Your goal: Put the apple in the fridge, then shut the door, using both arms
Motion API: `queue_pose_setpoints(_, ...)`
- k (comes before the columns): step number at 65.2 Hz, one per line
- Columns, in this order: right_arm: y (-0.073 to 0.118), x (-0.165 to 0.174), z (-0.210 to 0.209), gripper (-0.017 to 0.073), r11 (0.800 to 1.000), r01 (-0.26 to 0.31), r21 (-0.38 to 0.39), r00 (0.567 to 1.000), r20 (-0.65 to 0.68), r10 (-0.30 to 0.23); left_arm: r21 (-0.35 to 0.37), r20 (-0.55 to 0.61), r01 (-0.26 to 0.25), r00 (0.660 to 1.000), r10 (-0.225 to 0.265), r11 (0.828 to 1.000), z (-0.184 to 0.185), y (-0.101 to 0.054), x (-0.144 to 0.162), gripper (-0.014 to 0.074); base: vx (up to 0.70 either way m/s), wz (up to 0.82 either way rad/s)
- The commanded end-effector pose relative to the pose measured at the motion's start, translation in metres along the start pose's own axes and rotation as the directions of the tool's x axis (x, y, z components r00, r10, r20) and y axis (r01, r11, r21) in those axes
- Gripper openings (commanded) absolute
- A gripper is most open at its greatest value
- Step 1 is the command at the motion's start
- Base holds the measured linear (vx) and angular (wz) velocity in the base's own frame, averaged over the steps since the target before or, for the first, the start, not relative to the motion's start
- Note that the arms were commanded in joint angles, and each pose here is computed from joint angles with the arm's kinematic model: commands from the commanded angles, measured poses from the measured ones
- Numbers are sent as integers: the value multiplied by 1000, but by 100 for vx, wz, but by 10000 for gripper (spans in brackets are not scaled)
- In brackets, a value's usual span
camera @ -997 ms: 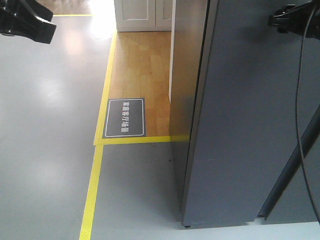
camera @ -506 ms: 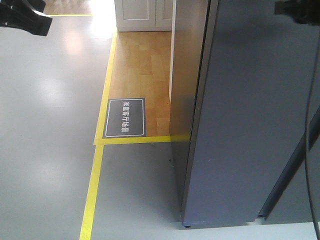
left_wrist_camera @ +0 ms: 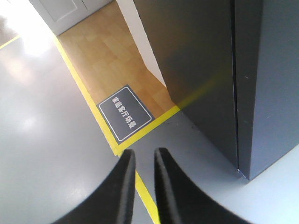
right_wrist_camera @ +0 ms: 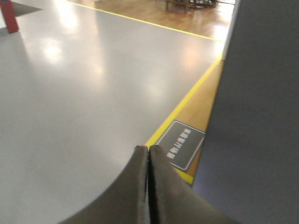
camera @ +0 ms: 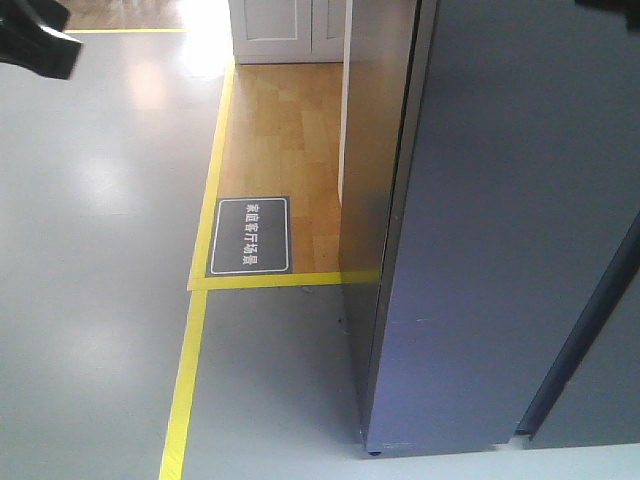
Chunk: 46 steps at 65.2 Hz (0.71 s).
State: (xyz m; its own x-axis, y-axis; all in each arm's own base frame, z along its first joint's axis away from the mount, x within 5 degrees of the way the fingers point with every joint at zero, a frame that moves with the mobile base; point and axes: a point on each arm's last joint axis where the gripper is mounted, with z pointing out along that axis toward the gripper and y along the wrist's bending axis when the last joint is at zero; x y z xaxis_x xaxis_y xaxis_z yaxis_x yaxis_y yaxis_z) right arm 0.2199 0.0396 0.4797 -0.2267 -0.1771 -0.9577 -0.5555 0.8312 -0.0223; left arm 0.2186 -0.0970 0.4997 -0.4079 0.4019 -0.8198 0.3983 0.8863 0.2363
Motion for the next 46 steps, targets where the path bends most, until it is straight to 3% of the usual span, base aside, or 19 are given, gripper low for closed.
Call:
queue_pose_setpoints(1,17,5,-20,-4,1000,16,6,995,94,-17,-32,130,28,991,-23,999,-34,9,-7,100,0,0)
queue_pose_setpoints(13,39,59,-37,-4,999,26,37,997,66,-29,-37,160,43,986,-36,998,-65,13,1,-10,0,0)
queue_pose_setpoints(25,60,116,-51,-4,998,4,57,999,37,-6,-26,166,91,982,-85,996,-78,11,28,-7,0,0)
queue_pose_setpoints(35,74,160,-58,-4,998,-10,67,1000,11,10,1,170,176,970,-173,984,-76,2,72,-8,0,0)
queue_pose_setpoints(46,84,199,-60,-4,997,-30,64,999,-17,31,40,160,273,948,-276,961,-59,-14,136,-7,0,0)
